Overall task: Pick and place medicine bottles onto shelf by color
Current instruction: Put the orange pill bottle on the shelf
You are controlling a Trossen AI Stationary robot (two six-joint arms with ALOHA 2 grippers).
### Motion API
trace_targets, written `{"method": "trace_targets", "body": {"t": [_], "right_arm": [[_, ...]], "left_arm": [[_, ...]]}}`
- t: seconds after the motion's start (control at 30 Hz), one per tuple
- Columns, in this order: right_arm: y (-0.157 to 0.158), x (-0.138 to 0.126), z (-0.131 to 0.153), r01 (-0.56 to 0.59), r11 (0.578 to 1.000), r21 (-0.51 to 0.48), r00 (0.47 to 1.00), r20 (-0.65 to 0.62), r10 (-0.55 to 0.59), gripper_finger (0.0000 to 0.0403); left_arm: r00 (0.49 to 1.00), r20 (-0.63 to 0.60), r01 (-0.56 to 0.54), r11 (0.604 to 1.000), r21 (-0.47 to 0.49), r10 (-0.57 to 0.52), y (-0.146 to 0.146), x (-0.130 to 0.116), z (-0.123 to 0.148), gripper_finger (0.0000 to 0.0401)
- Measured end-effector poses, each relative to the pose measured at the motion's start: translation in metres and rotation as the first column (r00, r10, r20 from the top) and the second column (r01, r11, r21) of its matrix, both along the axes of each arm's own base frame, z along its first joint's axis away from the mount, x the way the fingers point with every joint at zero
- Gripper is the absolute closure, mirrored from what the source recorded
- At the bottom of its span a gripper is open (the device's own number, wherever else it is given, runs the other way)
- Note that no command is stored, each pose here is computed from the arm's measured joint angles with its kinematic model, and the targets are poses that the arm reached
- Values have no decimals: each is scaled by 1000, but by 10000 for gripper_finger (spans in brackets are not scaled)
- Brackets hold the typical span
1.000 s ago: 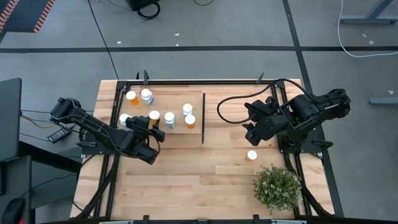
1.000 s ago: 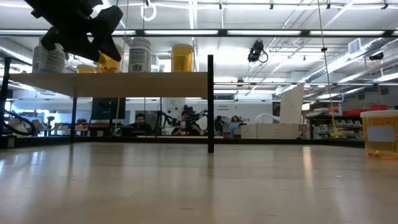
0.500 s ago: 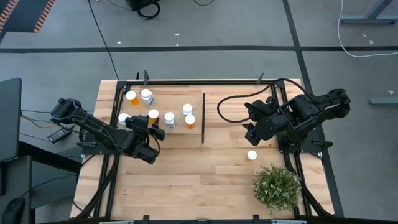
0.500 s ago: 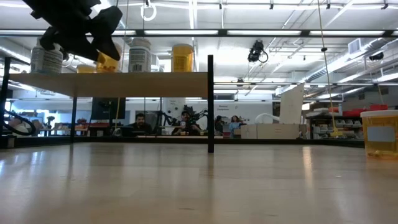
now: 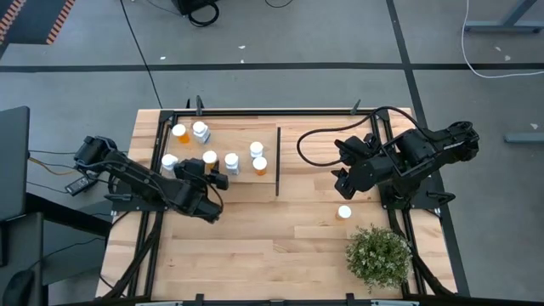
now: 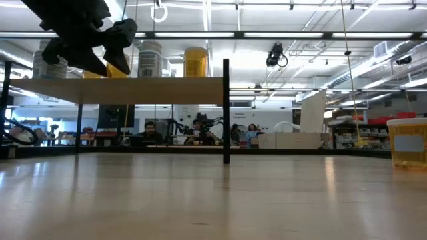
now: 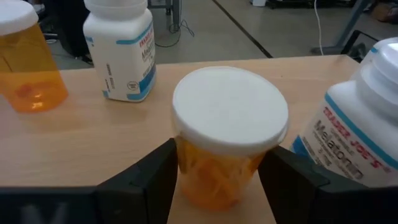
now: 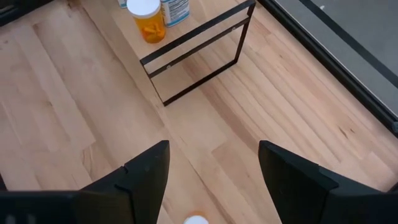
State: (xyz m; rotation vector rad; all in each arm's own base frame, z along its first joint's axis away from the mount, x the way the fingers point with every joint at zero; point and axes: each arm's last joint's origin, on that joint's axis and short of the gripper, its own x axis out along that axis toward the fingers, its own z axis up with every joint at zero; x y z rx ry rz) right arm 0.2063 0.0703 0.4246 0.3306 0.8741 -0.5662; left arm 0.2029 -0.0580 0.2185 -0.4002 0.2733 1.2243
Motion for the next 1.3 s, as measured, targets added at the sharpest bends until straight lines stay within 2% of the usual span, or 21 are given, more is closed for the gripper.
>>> {"method": "trace_targets", "body": {"t": [0.27,0.37,0.73,0.87,1.0,1.13,1.3], "right_arm": [[0,0,0,-1,1000,0,1000,0,1,150],[0,0,0,-1,1000,1,1000,-1,1,150],[0,0,0,-8,1000,13,1000,-8,8,150],[1,-1,0,-12,1000,19,1000,-14,12,150],[4,0,-3,-44,991,128,997,-56,52,150],[10,6,-10,-20,977,212,993,-113,45,150],[12,19,-19,12,964,266,984,-175,36,143]], "left_arm": [[1000,14,17,1000,-18,-17,-5,-1,0,184],[1000,17,14,998,-66,-13,-8,-2,-2,173],[999,-20,39,995,-96,-41,-12,-3,0,110],[998,-13,60,993,-97,-62,-15,0,11,99],[995,-26,97,991,-97,-100,-19,6,27,97],[987,-70,139,984,-108,-147,-22,11,48,97],[971,-116,186,963,-196,-211,-25,14,81,102]]}}
